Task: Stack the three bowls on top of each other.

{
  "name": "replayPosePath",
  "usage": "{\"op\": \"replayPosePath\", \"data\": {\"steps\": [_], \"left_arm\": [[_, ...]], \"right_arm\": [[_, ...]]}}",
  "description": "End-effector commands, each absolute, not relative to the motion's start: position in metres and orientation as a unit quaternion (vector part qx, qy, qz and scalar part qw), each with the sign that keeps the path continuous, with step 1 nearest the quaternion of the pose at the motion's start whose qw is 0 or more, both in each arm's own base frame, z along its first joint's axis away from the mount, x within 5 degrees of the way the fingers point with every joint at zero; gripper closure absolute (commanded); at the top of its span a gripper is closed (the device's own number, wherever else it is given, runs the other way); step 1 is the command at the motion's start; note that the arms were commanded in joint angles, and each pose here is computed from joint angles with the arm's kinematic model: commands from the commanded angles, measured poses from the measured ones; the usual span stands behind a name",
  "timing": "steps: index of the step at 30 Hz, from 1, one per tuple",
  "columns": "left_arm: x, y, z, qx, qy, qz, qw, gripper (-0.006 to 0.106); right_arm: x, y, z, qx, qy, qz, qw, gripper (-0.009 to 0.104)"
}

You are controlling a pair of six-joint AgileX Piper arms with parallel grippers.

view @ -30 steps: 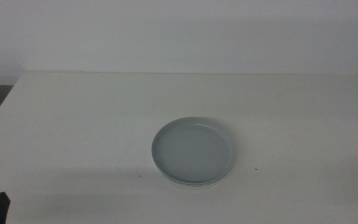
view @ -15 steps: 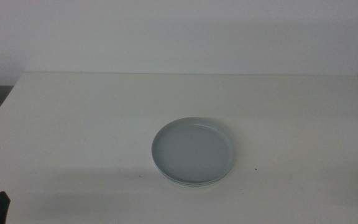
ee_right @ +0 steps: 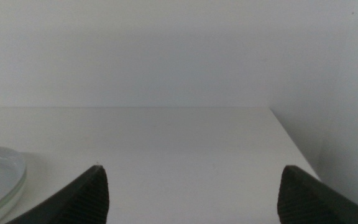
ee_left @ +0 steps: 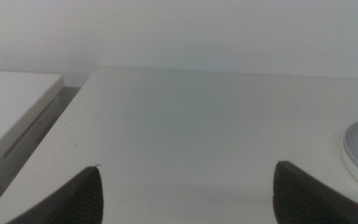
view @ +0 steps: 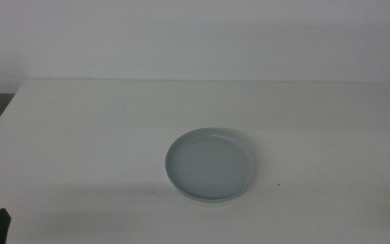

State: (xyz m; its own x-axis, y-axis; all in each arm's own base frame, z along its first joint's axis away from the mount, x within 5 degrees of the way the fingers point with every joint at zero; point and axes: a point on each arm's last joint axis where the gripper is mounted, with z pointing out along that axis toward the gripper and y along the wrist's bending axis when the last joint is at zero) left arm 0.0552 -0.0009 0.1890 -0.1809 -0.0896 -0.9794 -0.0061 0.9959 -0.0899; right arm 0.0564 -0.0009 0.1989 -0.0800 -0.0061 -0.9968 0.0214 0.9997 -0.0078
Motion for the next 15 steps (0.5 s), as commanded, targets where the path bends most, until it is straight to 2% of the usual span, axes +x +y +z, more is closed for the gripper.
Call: {"op": "replayPosePath", "data": {"steps": [1,4,15], "left_arm": [[0.0552,-0.0009,0.1901,-0.033,0.763,-0.035,0.644,0.007],[0.0552,-0.0009,0.1901,-0.033,0.763,-0.035,0.644,0.007],[0.0554,-0.0009,0.1912,-0.033,0.759,-0.035,0.649,0.007]], "right_arm": [[0.0563,-0.001,0.1994,0.011,0.729,-0.005,0.684,0.002],[0.0563,-0.001,0.1994,0.023,0.729,0.006,0.684,0.002],[0.0563,-0.001,0.1994,0.023,0.729,0.006,0.684,0.002]]}}
